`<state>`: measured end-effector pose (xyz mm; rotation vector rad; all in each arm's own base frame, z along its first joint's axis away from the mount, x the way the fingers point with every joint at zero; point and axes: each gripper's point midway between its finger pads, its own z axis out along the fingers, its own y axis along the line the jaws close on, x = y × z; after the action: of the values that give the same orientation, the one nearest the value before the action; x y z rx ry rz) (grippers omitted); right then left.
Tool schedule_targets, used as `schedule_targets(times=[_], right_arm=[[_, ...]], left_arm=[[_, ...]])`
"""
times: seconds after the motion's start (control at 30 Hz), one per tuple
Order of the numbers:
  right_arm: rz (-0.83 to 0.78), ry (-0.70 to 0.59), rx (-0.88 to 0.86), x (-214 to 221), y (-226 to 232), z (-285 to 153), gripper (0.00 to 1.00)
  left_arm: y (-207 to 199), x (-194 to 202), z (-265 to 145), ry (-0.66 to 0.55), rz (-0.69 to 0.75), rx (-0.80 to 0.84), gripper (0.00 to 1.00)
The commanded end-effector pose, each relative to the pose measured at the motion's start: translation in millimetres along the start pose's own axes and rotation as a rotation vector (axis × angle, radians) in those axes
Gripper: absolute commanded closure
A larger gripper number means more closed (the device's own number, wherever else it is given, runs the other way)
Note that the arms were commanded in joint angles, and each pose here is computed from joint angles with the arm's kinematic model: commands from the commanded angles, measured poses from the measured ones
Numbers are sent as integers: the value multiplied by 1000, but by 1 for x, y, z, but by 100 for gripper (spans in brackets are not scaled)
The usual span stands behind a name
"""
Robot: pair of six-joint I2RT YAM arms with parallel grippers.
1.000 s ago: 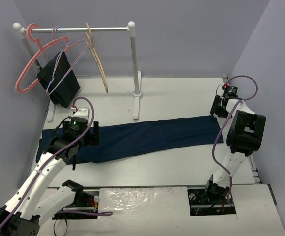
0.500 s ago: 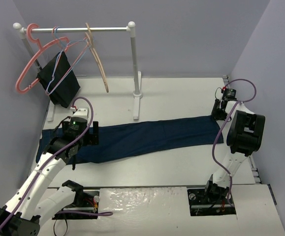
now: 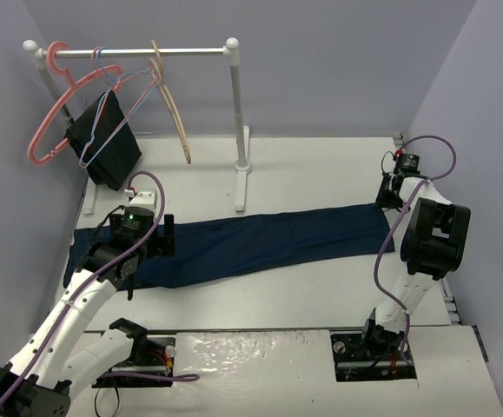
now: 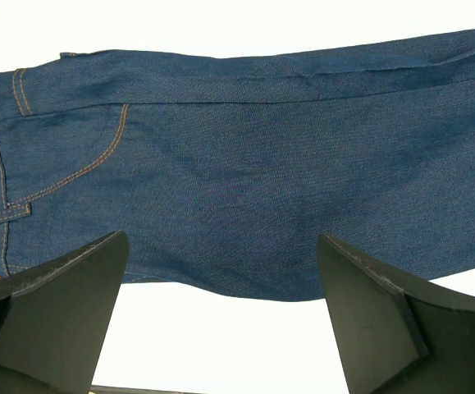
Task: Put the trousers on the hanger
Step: Fold the trousers at the center of the board.
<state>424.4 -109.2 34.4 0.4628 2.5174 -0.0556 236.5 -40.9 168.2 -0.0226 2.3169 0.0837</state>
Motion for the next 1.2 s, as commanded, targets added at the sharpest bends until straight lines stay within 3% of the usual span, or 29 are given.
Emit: schedule_targets(times=[0.0, 0.27, 0.5, 0.63, 0.73, 0.97, 1.17], right_arm=[[13, -182, 34, -54, -6, -45, 100], [16, -185, 26, -65, -3, -35, 97], [14, -173, 36, -65, 3, -26, 59], [57, -249, -22, -78, 33, -62, 54], [61, -233, -59, -52, 68, -74, 53], [119, -167, -417, 38, 189, -105, 52], [180, -21, -594, 119, 224, -106, 52]], left_arm=[[-2, -26, -6, -83, -23, 13, 3], [-1, -25, -5, -76, -23, 6, 3], [0, -22, -2, -57, -19, -8, 3], [-6, -19, 2, -32, -29, 12, 3], [-24, -20, 4, -14, -61, 84, 3], [-73, -19, 28, 37, -212, 207, 4], [-80, 3, 62, 110, -342, 141, 4]])
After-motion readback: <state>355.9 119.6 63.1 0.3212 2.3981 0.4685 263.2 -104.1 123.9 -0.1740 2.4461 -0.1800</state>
